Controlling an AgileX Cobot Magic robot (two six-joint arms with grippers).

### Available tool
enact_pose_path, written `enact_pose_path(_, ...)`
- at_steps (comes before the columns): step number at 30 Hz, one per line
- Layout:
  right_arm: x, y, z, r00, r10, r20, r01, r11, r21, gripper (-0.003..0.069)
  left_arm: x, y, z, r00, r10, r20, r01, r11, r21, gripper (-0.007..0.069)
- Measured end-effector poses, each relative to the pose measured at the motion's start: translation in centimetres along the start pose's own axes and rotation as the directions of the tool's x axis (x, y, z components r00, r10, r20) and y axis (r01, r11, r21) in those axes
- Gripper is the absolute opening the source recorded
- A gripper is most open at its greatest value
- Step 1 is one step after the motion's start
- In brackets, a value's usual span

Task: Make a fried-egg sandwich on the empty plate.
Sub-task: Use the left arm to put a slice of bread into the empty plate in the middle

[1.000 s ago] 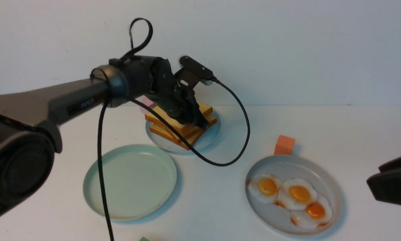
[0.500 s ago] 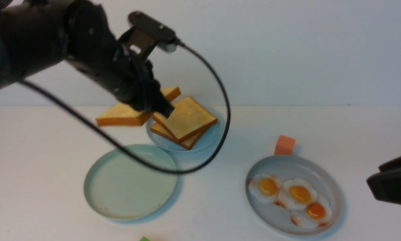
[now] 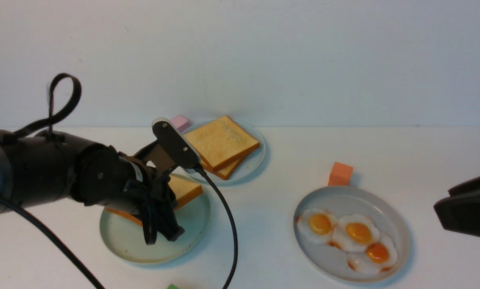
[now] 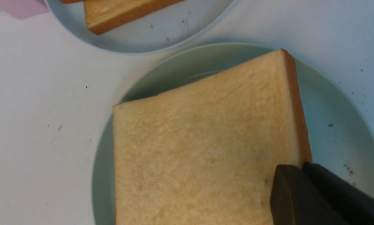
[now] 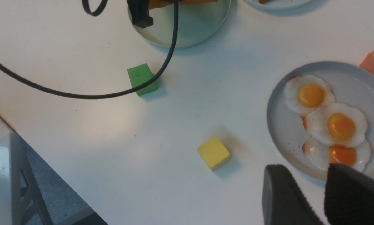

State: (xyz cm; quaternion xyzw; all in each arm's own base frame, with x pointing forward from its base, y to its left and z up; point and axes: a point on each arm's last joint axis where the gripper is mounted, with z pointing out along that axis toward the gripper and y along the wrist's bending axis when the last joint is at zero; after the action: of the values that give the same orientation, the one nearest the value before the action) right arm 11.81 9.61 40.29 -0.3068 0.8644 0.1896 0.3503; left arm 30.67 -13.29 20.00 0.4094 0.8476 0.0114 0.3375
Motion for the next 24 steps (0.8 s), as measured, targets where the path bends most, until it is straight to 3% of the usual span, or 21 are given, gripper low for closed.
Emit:
enact_pose_path(6, 0.1, 0.2, 0.0, 1.0, 0.011, -0.007, -0.011, 1.0, -0.023, 0.0238, 0.6, -0.3, 1.8, 1.0, 0.0, -0.022, 0.0, 1.0, 0.011, 0.0029)
enact_pose_path(11, 0.2, 0.2, 0.0, 1.0, 0.011, -0.021, -0.011, 1.0, -0.025, 0.0238, 0.7, -0.4, 1.9, 1.0, 0.0, -0.029, 0.001, 1.0, 0.015, 0.0123)
enact_pose_path(17, 0.3, 0.2, 0.1, 0.999, 0.007, -0.043, -0.008, 1.0, -0.02, 0.0238, 0.5, -0.4, 0.6, 0.999, -0.025, -0.042, 0.027, 0.999, 0.03, 0.0363)
enact_pose_path(21, 0.1, -0.5, 1.3, 0.996, -0.012, -0.09, 0.015, 0.999, 0.03, 0.0242, -0.5, -0.3, -3.1, 0.991, -0.131, 0.004, 0.13, 0.99, 0.051, 0.0452)
enact_pose_path(24, -0.2, -1.3, 3.0, 0.988, -0.022, -0.155, 0.033, 0.997, 0.068, 0.0251, -1.8, -0.2, -7.7, 0.945, -0.303, 0.121, 0.295, 0.952, 0.083, 0.0428)
